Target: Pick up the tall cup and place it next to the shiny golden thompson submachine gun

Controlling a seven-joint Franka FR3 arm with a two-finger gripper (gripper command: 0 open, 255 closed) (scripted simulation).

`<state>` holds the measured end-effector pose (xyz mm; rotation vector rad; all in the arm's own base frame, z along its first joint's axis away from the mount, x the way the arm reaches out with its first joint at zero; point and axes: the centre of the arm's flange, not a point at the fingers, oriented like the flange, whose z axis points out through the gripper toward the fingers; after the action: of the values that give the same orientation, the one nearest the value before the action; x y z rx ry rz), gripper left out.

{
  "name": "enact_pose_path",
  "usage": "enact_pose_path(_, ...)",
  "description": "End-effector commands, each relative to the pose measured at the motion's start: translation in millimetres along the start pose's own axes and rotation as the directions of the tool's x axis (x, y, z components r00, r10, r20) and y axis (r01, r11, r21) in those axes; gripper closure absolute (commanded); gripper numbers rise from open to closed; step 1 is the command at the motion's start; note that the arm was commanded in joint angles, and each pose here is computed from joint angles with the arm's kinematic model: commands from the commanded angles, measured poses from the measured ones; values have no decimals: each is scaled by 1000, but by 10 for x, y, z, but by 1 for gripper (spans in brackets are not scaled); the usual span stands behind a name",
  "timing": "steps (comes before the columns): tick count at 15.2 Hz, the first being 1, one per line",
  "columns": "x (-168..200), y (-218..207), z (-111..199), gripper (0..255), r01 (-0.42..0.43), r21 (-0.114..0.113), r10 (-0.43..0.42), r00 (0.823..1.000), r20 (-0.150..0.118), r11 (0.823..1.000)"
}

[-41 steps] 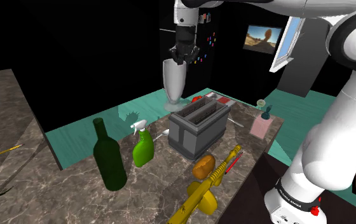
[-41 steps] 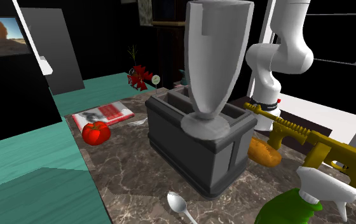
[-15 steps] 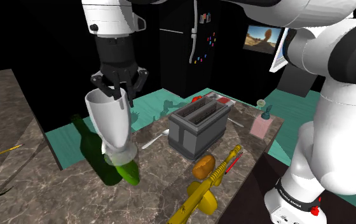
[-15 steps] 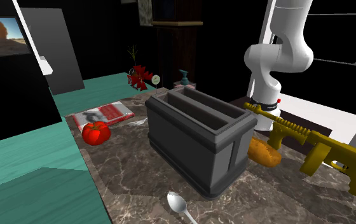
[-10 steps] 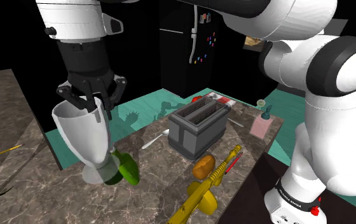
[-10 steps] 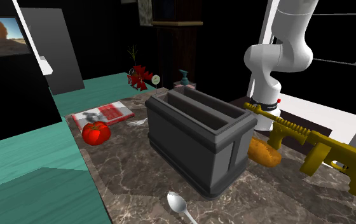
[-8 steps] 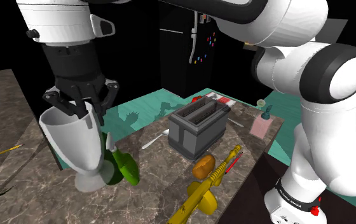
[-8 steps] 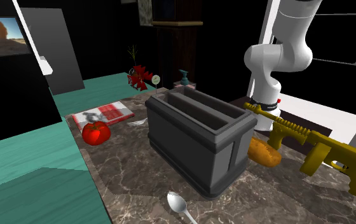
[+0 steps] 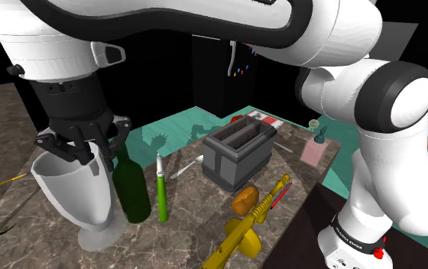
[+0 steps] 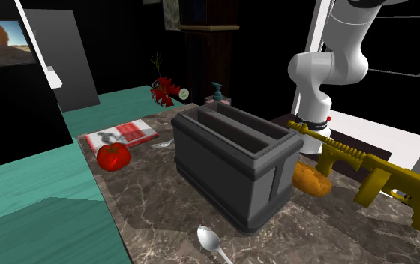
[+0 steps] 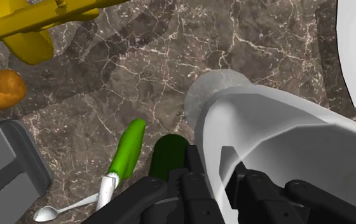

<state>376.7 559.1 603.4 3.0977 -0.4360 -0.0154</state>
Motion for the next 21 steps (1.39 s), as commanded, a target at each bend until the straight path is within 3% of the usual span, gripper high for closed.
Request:
enact_pose_path(1, -5, 2, 99, 255, 0, 2, 0, 1000, 0, 1000)
enact_pose_path(21, 4, -13, 1155, 255, 0, 2, 0, 1000, 0, 1000)
